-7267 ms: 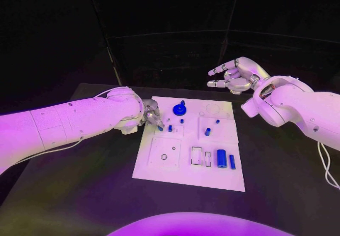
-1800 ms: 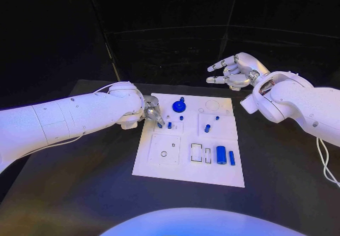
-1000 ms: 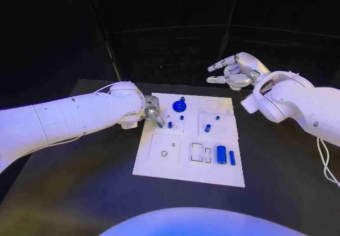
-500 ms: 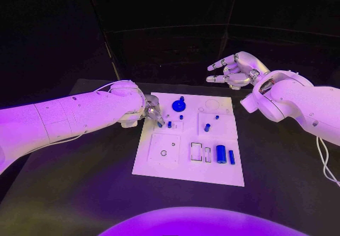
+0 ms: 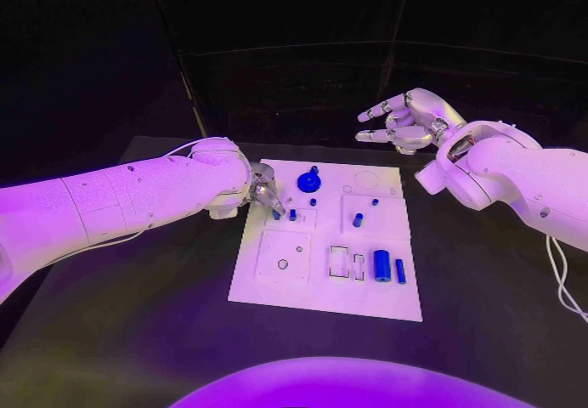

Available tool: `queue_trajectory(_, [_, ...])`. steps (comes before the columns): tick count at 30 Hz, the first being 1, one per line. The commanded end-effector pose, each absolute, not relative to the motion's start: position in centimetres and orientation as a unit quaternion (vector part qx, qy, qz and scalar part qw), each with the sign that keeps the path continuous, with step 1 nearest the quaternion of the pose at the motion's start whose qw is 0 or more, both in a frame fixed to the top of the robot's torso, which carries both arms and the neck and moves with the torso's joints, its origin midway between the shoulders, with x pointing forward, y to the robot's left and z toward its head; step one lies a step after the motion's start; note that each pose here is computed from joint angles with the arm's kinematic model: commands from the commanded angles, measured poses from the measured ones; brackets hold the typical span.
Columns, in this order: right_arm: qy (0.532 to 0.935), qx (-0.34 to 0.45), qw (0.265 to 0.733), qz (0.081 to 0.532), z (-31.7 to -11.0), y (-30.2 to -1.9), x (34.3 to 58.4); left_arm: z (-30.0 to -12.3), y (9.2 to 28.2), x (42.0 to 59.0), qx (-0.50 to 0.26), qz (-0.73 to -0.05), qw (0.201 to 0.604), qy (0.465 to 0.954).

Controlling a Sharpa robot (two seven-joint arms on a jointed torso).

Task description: Assemble the parts on the task board

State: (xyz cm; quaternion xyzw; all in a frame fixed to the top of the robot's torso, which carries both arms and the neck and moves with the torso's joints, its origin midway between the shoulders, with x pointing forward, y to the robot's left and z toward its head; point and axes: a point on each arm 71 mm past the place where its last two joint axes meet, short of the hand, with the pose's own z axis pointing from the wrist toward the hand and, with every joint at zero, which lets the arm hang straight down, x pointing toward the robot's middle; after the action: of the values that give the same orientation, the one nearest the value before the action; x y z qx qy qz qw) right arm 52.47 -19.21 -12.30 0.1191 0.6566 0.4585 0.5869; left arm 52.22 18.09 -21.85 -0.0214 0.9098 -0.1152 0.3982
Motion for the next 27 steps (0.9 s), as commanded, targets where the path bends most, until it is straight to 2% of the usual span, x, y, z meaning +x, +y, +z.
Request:
queue_trajectory(1, [0.655, 0.117, 0.586, 0.462, -12.16, -19.15, 52.44, -21.92, 18.30, 52.26, -0.017, -0.104, 0.394, 0.913])
queue_trajectory(27, [0.653, 0.118, 0.589, 0.462, -12.12, -19.21, 52.43, -21.96, 18.58, 52.38, -0.019, -0.101, 0.393, 0.914])
